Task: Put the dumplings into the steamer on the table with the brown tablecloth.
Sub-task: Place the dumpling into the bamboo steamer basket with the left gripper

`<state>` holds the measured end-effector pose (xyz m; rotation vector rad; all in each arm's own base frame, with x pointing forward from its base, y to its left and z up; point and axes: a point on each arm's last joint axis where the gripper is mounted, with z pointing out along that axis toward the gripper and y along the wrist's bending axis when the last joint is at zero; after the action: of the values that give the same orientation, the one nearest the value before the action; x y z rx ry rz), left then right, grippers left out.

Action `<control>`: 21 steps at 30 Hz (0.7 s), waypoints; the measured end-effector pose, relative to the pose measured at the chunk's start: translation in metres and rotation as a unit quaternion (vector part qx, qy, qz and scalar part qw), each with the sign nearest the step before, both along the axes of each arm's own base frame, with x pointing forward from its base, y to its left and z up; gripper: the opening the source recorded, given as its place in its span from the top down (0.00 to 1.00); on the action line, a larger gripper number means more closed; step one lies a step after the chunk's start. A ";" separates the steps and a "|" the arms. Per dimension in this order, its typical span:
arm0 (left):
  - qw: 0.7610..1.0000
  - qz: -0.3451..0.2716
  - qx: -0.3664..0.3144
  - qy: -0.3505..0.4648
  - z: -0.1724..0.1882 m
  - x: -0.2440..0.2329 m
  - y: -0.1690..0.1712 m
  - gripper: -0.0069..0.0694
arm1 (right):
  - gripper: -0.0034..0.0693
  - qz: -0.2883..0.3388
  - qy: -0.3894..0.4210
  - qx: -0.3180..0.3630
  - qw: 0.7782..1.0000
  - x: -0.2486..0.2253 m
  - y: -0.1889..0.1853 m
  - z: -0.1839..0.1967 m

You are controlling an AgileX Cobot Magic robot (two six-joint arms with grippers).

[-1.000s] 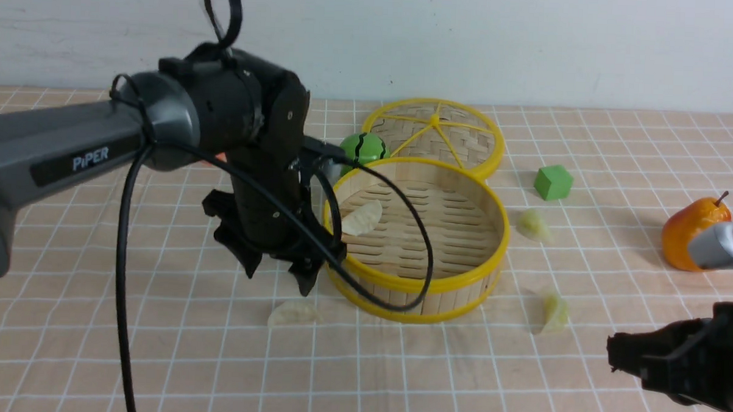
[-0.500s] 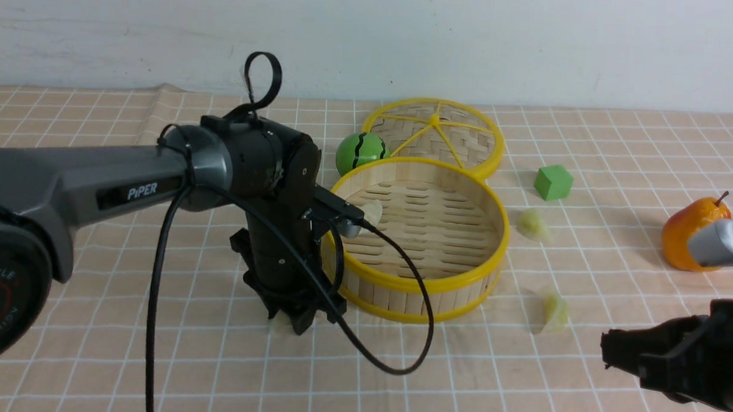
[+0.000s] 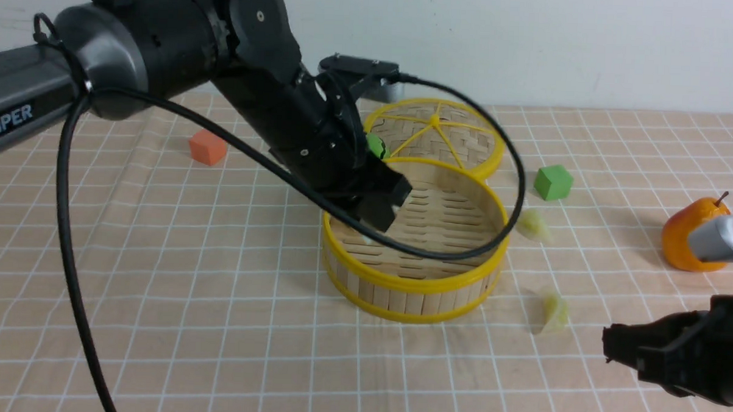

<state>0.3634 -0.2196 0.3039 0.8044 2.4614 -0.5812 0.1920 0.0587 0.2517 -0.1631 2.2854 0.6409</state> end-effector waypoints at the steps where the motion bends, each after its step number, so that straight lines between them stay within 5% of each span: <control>1: 1.000 0.003 -0.012 -0.022 -0.004 0.007 -0.004 0.67 | 0.89 -0.001 0.004 0.001 1.000 0.001 0.000 -0.002; 8: 0.998 -0.002 0.038 -0.042 -0.058 0.035 -0.009 0.64 | 0.88 -0.001 0.016 0.011 1.000 0.003 0.001 -0.004; 11: 0.998 -0.008 0.057 -0.031 -0.077 0.039 -0.011 0.49 | 0.88 -0.002 0.014 0.017 1.000 0.003 0.002 -0.004; 16: 0.997 -0.013 0.070 -0.041 -0.075 0.038 -0.011 0.25 | 0.87 0.005 0.006 0.013 1.000 0.003 0.002 -0.003; 21: 0.997 0.024 0.070 -0.035 -0.031 0.028 -0.002 0.24 | 0.86 0.008 0.004 0.010 1.000 0.003 0.002 -0.003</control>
<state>0.3913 -0.2212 0.2730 0.8024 2.4710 -0.3602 0.1950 0.0612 0.2487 -0.1705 2.2859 0.6741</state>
